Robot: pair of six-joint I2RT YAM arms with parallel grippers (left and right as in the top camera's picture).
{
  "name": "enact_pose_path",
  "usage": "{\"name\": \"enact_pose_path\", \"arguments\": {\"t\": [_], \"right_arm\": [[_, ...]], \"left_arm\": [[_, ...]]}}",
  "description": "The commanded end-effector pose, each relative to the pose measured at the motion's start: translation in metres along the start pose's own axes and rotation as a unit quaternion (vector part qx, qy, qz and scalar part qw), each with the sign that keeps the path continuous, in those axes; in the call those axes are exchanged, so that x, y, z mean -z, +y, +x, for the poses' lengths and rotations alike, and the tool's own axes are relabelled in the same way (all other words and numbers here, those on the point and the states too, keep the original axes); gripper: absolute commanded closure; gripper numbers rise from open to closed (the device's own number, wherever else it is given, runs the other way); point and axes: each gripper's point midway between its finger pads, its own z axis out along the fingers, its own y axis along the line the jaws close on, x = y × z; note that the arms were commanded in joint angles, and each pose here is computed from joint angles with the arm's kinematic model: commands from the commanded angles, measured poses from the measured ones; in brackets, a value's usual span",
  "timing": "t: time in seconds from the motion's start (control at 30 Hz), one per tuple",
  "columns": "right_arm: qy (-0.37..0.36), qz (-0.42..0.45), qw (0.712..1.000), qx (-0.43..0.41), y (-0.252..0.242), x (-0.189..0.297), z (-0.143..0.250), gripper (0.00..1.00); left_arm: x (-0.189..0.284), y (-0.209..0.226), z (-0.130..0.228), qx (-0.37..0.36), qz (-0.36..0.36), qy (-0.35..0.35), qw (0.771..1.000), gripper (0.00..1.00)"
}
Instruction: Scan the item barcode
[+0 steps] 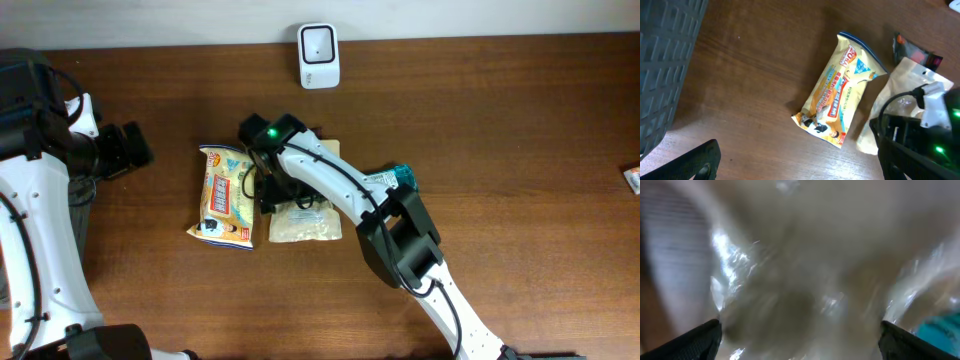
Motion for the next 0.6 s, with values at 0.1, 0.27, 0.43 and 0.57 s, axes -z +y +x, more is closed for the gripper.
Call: {"name": "enact_pose_path", "arguments": {"t": [0.1, 0.27, 0.43, 0.57], "right_arm": [[-0.001, 0.016, 1.0, -0.026, -0.009, -0.029, 0.0, 0.05], [-0.001, 0.02, 0.999, -0.026, -0.011, -0.031, 0.0, 0.33], [0.002, 0.021, 0.999, -0.03, -0.016, -0.022, -0.002, 0.46], [-0.002, 0.018, 0.999, -0.037, -0.024, -0.002, -0.01, 0.56]], "left_arm": [[0.004, -0.001, 0.001, 0.003, 0.005, -0.006, 1.0, 0.01], [0.004, -0.001, 0.001, 0.003, 0.005, -0.005, 1.0, 0.01], [0.004, -0.001, 0.001, 0.003, 0.005, -0.006, 1.0, 0.01], [0.004, -0.001, 0.001, 0.003, 0.005, -0.005, 1.0, 0.01]]}}
